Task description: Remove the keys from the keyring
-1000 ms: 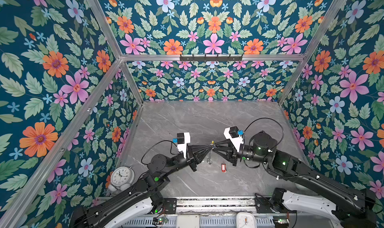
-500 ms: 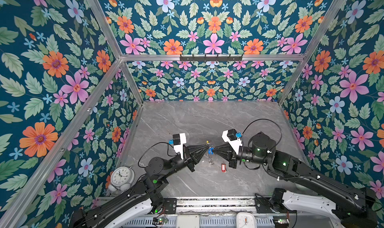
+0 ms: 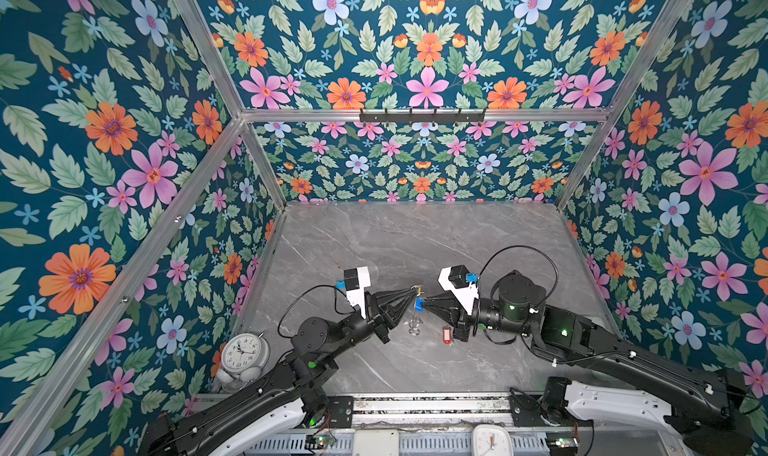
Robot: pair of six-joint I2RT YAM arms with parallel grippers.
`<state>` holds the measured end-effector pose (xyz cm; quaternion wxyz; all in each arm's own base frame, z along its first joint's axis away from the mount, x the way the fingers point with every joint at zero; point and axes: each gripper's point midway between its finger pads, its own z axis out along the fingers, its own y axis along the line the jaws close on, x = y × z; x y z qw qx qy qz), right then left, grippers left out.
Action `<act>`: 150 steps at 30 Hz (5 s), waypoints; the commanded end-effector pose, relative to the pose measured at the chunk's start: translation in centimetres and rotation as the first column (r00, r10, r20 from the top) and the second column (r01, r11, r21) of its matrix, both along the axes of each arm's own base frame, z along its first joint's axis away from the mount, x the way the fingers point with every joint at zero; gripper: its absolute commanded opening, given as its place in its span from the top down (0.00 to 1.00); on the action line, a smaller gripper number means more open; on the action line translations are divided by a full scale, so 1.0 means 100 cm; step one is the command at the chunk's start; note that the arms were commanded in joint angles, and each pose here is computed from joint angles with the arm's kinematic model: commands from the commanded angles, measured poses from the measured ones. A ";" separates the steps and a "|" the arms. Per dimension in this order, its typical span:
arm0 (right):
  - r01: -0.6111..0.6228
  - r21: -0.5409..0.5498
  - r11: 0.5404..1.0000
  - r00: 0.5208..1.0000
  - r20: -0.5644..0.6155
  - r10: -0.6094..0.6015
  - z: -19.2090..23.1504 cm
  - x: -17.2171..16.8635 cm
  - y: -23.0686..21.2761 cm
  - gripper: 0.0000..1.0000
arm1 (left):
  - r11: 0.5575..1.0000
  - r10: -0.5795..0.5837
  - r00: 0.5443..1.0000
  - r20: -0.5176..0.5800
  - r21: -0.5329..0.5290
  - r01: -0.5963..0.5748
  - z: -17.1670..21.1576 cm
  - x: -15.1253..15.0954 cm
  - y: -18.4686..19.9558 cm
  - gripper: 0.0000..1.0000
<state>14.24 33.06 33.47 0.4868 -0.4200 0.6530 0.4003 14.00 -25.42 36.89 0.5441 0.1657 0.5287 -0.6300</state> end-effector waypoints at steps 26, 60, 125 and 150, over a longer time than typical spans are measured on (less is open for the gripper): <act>-0.108 0.093 0.990 0.992 -0.061 0.114 0.040 -0.012 -0.033 0.59 | 1.000 -0.025 0.995 0.099 0.016 0.023 0.011 -0.012 0.001 1.00; -0.196 0.165 0.967 0.954 -0.197 0.227 0.034 -0.009 -0.009 1.00 | 0.996 -0.087 0.993 0.078 0.019 0.085 0.007 -0.016 -0.008 0.97; -0.034 0.008 0.999 0.991 -0.127 0.035 0.034 0.007 -0.037 0.60 | 0.969 -0.082 0.995 0.056 0.237 0.067 0.007 -0.013 -0.018 1.00; 0.013 0.057 0.998 0.997 -0.072 -0.009 0.011 0.014 -0.008 0.74 | 0.992 -0.062 0.995 0.079 0.113 0.053 0.011 -0.014 -0.009 1.00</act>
